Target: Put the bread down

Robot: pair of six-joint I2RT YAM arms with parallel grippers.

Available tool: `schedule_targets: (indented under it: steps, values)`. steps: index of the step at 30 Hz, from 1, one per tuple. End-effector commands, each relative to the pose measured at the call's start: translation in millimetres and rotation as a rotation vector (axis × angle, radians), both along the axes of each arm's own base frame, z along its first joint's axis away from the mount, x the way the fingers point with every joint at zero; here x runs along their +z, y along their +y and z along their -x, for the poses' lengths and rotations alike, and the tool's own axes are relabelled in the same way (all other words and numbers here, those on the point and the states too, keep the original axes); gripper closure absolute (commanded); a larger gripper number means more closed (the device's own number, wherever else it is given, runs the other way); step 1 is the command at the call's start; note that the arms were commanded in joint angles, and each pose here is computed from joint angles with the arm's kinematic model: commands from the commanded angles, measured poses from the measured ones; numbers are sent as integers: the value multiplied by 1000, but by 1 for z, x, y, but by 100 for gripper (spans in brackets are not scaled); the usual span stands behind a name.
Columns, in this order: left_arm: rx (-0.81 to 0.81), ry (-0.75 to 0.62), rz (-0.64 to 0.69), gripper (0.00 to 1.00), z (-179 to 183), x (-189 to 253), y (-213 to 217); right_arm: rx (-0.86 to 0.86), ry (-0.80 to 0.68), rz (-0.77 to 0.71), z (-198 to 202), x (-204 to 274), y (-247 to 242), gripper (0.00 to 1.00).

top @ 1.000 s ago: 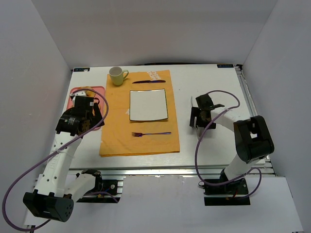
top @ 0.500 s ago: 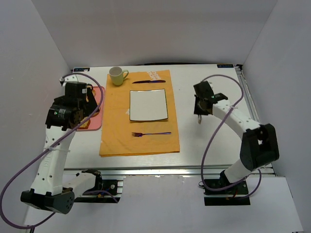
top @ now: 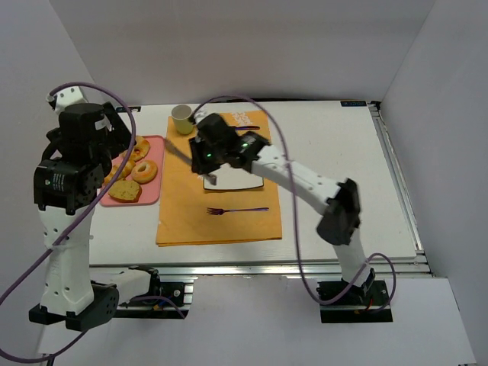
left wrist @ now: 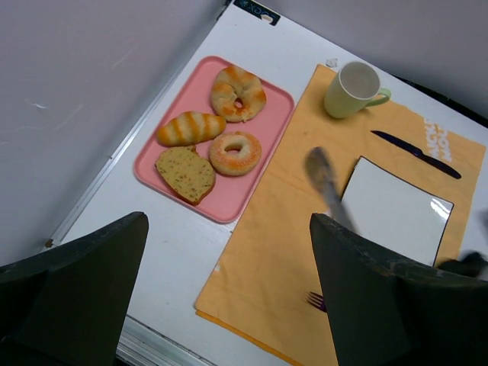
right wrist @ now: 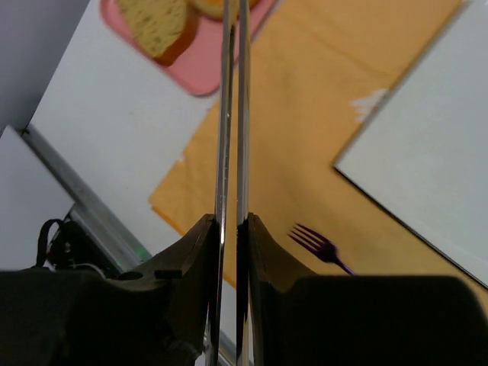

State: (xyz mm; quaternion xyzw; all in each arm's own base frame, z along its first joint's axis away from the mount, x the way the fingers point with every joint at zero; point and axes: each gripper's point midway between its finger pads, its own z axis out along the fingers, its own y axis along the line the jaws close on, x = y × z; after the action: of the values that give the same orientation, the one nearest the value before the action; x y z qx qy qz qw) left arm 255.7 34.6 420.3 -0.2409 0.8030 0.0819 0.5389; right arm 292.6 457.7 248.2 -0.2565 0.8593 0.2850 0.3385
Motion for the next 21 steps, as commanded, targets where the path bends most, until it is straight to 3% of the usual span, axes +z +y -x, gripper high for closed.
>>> schedule_targets:
  steps: [1, 11, 21]
  values:
    - [64, -44, -20, 2, 30, 17, 16, 108, 82, -82, 18, -7, 56, 72]
    - [50, -45, -22, 2, 47, 9, 17, 47, 193, -273, 6, -37, 119, 64]
    - [17, 6, -20, 2, 56, -11, 14, -35, 199, -299, -10, -52, 129, 59]
